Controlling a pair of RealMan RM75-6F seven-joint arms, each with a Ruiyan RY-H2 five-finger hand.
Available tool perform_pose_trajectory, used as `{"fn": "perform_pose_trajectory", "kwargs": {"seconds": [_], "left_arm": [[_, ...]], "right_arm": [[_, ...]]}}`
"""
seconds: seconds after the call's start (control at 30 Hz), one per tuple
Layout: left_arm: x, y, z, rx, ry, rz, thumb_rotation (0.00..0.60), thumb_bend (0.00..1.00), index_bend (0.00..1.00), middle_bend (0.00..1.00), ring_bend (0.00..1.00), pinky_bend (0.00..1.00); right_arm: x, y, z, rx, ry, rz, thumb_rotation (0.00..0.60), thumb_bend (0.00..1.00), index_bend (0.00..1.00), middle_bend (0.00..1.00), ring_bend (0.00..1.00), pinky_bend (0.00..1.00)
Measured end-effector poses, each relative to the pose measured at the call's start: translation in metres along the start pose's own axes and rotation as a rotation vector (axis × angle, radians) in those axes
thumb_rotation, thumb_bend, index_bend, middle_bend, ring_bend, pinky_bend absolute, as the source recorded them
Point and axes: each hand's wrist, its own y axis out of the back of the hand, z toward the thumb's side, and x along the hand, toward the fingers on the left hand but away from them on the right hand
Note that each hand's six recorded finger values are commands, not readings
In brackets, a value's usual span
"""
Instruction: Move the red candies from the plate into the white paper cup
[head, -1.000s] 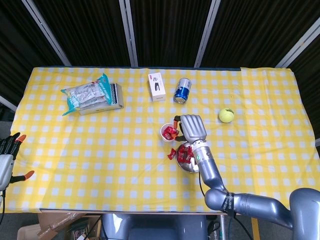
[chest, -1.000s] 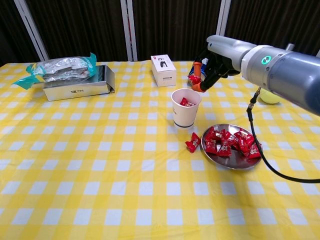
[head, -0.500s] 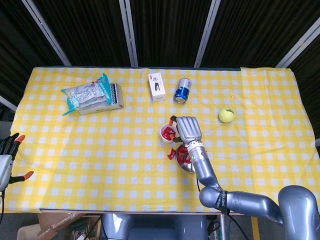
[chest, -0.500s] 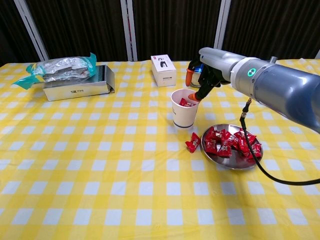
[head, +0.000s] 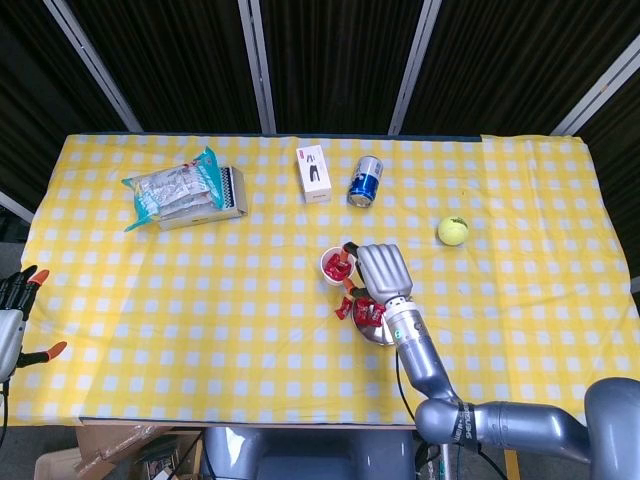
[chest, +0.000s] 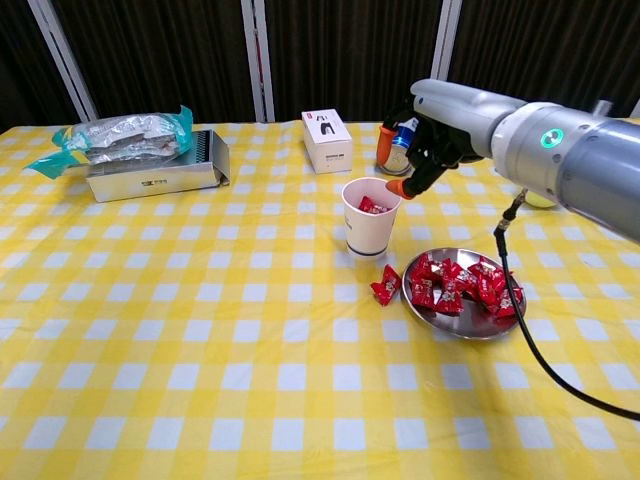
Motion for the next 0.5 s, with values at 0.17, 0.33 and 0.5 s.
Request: {"fn": "perform_pose_trajectory", "kwargs": {"seconds": [0.17, 0.33, 0.5], "left_arm": [[-0.001, 0.0, 0.001, 0.002, -0.002, 0.004, 0.6, 0.06, 0.0, 0.0, 0.0, 0.0], [-0.002, 0.001, 0.002, 0.006, -0.009, 0.015, 0.6, 0.06, 0.0, 0.0, 0.0, 0.0], [-0.002, 0.001, 0.003, 0.009, -0.01, 0.02, 0.6, 0.06, 0.0, 0.0, 0.0, 0.0]], "right_arm": [[0.025, -0.003, -0.014, 0.052, -0.009, 0.018, 0.6, 0.31, 0.36, 0.87, 0.85, 0.95], [0.045, -0.012, -0.034, 0.099, -0.044, 0.049, 0.6, 0.23, 0.36, 0.87, 0.85, 0.95], [0.061, -0.025, -0.049, 0.1, -0.075, 0.083, 0.6, 0.2, 0.36, 0.86, 0.85, 0.95]]}}
